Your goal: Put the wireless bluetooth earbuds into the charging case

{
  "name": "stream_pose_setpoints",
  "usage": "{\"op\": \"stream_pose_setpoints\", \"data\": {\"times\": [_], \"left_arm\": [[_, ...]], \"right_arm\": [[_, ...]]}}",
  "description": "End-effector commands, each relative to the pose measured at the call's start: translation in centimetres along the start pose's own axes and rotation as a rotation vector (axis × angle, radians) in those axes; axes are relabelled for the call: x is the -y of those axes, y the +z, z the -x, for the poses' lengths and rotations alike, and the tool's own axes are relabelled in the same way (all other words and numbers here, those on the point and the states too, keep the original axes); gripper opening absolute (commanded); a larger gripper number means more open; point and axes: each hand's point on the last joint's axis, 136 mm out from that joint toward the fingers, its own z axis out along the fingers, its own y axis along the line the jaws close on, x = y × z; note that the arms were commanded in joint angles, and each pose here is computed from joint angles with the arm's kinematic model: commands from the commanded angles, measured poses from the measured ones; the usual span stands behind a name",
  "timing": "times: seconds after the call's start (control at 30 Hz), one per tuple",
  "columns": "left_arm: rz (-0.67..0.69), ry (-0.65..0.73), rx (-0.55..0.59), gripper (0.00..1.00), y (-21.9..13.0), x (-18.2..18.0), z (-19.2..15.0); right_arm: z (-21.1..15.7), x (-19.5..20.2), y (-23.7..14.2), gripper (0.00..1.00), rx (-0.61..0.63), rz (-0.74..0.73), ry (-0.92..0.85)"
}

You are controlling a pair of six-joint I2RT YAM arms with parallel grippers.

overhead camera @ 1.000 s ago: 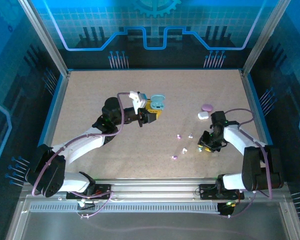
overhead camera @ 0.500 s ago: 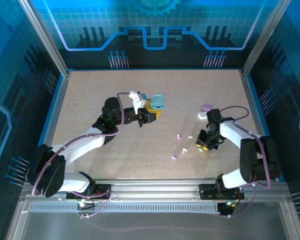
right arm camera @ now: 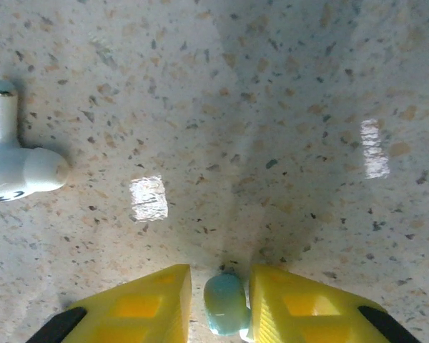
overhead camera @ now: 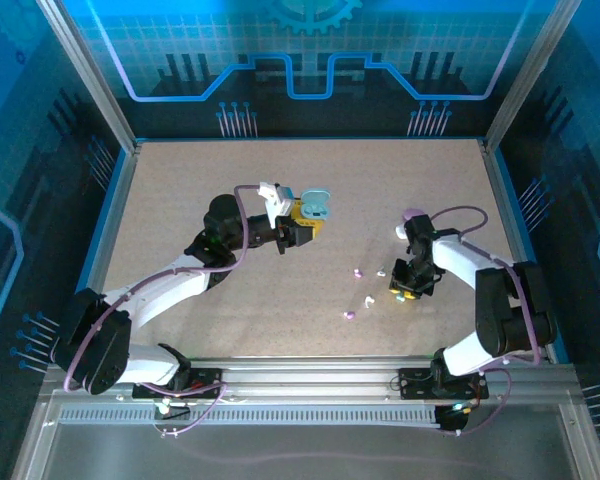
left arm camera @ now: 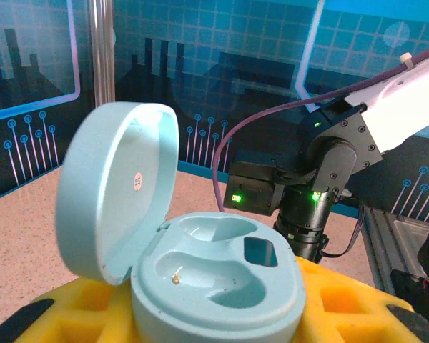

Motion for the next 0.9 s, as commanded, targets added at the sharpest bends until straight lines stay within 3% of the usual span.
{"op": "stream_pose_setpoints", "data": {"times": [0.0,0.87], "left_arm": [[-0.018,0.009,0.021,0.32,-0.23,0.6,0.68],[-0.019,0.005,0.021,0.32,-0.32,0.66,0.79]], "right_arm": [[-0.37,0.26,-0.25,0.29,-0.019,-0.05,-0.033],[-0.64,0.18,0.62,0.25,-0.063,-0.086,-0.063]]}}
